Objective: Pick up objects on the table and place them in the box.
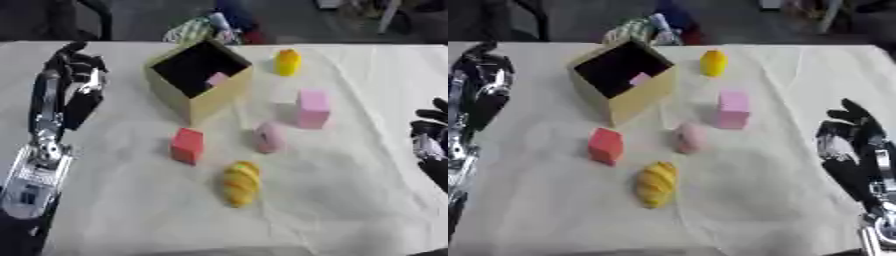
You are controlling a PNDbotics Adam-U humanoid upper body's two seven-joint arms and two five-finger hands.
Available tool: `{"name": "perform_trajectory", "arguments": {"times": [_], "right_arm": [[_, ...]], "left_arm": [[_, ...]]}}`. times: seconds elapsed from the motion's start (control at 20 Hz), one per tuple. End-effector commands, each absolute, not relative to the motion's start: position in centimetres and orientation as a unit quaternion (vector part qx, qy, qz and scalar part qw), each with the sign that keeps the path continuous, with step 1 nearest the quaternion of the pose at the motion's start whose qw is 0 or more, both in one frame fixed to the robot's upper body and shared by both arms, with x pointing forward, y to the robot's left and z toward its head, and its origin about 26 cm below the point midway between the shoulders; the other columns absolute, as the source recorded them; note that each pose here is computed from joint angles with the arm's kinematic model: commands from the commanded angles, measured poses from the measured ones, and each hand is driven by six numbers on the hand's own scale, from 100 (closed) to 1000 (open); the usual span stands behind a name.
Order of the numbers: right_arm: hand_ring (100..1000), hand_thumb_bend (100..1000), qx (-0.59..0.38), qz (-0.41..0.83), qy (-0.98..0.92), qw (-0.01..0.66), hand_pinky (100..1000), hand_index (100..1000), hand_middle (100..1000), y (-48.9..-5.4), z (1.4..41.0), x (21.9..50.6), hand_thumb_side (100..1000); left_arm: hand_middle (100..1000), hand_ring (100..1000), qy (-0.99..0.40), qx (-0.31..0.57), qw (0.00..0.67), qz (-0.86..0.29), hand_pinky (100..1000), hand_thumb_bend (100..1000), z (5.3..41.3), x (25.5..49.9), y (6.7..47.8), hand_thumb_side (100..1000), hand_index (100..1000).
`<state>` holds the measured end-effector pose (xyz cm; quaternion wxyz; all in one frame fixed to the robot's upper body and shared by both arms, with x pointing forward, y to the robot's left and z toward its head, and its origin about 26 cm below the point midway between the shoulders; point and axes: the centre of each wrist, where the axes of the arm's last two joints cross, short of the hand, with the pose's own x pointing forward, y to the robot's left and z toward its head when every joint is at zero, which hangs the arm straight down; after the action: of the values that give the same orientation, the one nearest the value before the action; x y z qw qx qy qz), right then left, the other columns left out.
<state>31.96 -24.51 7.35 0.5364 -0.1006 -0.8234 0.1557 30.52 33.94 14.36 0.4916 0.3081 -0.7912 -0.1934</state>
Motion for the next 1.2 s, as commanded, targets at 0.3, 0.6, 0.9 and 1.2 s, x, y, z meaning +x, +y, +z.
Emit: {"name": "perform_trajectory", "arguments": {"times": [0.3, 0.6, 0.9, 1.2], "right_arm": [[751, 100, -0.104, 0.168, -0.827, 0.526, 848, 928, 758, -24.9, 8.0, 31.9, 446], [751, 100, -0.102, 0.174, -0.825, 0.529, 848, 928, 758, -24.9, 7.8, 31.9, 445], [750, 100, -0.101, 0.176, -0.824, 0.53, 848, 927, 758, -24.9, 7.7, 31.8, 445], [750, 100, -0.099, 0.175, -0.824, 0.53, 848, 927, 758, -24.9, 7.7, 31.8, 445]], "left_arm": [[734, 729, -0.684, 0.25, 0.396, -0.559, 755, 310, 21.4, 33.6, 33.3, 412, 896], [769, 752, -0.57, 0.188, 0.355, -0.717, 788, 424, 23.6, 35.5, 30.8, 333, 902], [776, 758, -0.498, 0.153, 0.356, -0.776, 793, 459, 21.8, 37.4, 29.3, 304, 900], [784, 758, -0.481, 0.163, 0.361, -0.782, 792, 458, 19.3, 38.7, 28.3, 296, 902]]}}
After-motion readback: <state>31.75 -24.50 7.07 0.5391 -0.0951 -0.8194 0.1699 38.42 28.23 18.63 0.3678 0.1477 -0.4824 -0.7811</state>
